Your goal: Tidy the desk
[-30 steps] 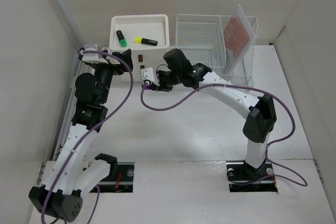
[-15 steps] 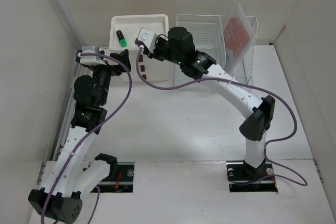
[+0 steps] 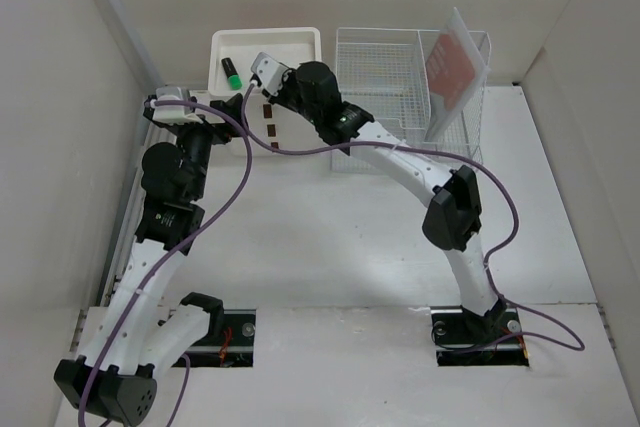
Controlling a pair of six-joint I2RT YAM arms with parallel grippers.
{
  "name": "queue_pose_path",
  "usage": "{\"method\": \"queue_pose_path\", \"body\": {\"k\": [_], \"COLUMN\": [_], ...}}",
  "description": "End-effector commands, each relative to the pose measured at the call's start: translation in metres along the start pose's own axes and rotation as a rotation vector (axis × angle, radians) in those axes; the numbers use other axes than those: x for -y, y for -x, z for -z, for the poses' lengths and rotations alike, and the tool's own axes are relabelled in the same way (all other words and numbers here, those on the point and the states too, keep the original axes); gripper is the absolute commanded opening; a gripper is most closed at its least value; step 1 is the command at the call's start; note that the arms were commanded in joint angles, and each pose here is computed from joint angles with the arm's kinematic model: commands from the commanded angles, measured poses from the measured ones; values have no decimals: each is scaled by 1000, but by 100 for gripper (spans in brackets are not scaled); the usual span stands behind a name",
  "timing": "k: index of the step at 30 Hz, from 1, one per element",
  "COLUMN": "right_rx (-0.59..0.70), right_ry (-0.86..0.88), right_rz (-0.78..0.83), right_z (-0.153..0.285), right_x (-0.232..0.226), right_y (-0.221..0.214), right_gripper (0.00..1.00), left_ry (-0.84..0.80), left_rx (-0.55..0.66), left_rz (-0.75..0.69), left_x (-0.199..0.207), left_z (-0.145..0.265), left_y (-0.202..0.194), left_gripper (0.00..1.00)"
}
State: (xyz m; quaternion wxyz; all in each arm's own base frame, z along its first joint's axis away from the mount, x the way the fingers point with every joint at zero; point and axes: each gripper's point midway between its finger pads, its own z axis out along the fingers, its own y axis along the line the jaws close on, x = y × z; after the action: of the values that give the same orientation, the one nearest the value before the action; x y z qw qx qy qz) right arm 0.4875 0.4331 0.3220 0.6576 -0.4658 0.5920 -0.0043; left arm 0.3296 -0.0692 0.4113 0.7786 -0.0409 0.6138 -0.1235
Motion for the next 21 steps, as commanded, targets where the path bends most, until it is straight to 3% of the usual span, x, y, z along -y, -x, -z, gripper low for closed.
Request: {"method": "queue_pose_path", "body": {"k": [1,13,18,20,21], "right_rx": [107,81,80,87,94], "right_ry": [-193,-221,-207,-213,-204], "right_rz": [-46,-48,-45,-47,-45], "right_z": [7,-11,-16,-15,-16], "right_x": [64,70,64,67,65], "right_y": [37,14,10,13,14], "right_gripper": [0,1,18,33,46], "left_ry": [-4,-13,-11,-11,-2], "left_rx": [51,50,41,41,42], "left_rz": [-3,-4,-15,-15,-14], "left_x": [1,3,2,2,1], "left_z": [-2,-2,-4,-4,-4], "left_y": [11,11,8,8,8], "left_gripper": [100,100,100,100,100]}}
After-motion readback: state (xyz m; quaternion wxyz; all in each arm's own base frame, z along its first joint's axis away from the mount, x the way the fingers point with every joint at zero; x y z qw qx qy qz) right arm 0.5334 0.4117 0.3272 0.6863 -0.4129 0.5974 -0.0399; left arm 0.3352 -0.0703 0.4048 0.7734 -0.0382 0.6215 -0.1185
